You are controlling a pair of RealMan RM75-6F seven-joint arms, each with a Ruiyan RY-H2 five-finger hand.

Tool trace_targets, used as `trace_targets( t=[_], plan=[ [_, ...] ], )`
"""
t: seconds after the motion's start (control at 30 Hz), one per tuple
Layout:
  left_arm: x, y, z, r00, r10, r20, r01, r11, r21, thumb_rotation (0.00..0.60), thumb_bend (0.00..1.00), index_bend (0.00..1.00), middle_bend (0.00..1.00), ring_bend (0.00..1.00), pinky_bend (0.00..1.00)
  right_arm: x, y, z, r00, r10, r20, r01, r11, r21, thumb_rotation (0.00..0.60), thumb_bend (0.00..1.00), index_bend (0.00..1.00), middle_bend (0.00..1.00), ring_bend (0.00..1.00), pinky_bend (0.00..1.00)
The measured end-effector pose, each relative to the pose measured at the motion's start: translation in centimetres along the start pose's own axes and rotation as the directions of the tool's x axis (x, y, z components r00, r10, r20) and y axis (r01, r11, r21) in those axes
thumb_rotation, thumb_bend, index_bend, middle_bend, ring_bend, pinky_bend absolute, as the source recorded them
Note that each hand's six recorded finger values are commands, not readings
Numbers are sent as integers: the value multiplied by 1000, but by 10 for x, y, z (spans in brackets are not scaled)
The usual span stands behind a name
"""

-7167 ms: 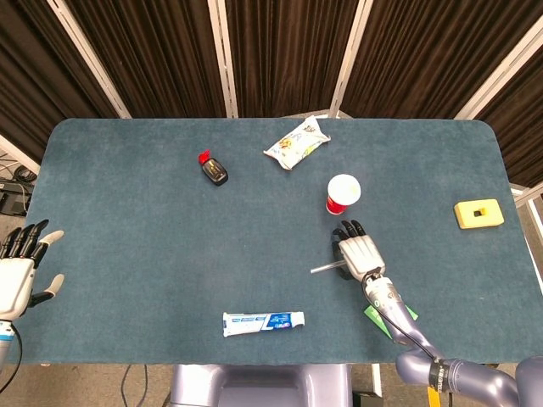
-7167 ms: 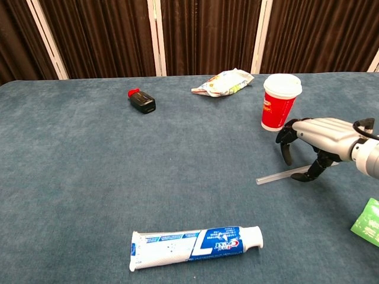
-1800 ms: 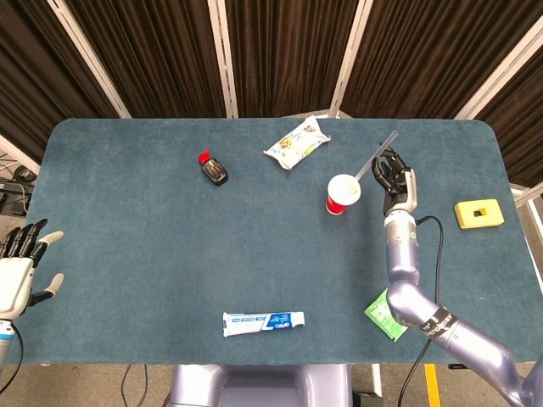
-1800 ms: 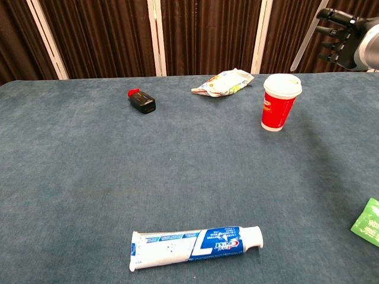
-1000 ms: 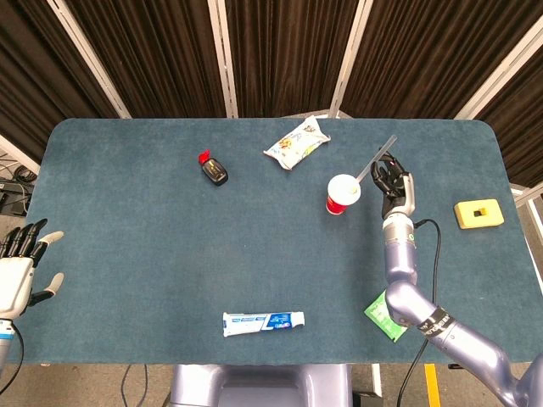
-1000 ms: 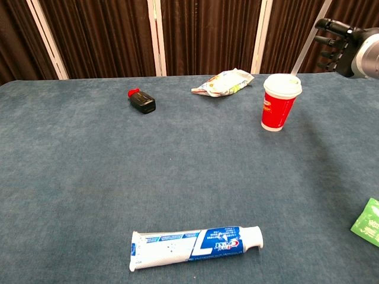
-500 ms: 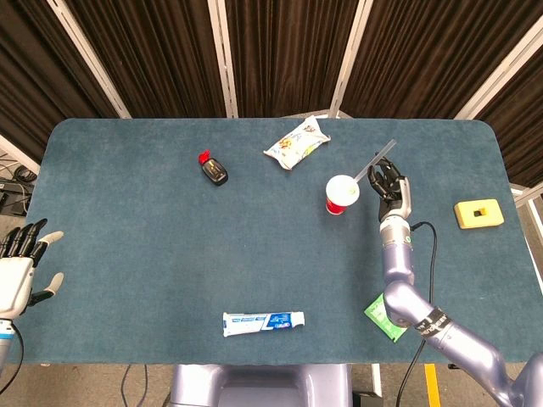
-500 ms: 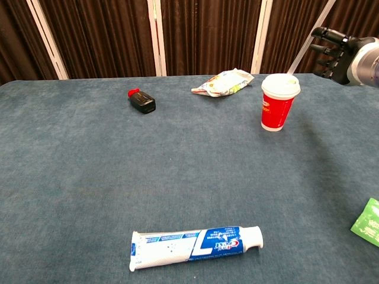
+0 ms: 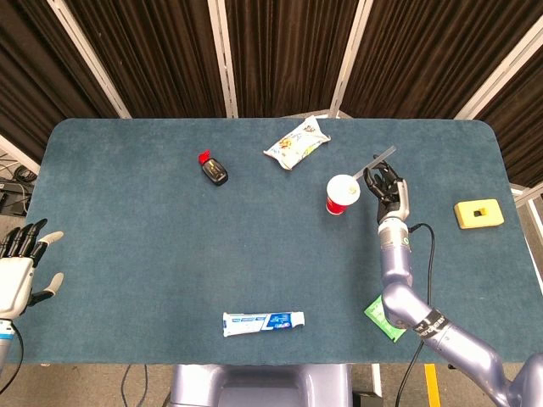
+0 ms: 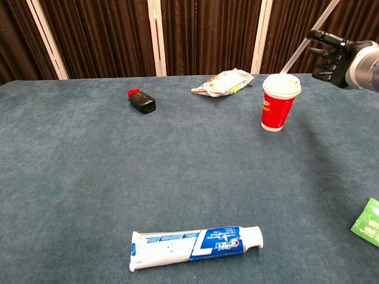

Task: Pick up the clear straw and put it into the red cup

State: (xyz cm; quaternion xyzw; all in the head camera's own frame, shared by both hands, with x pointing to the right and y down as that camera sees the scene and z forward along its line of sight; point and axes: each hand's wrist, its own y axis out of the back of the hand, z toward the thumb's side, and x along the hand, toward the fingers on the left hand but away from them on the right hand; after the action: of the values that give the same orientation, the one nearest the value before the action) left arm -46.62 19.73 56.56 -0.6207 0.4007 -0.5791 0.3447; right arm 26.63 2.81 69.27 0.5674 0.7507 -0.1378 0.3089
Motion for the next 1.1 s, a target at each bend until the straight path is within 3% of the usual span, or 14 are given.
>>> trace_targets(
  t=[1.1],
  plan=[
    [0, 0, 0, 1000, 1, -1, -1, 1000, 1, 600, 383, 204, 0, 0, 0, -4, 13, 16, 999, -34, -21, 34, 999, -9, 600, 373, 589, 147, 0, 0]
  ],
)
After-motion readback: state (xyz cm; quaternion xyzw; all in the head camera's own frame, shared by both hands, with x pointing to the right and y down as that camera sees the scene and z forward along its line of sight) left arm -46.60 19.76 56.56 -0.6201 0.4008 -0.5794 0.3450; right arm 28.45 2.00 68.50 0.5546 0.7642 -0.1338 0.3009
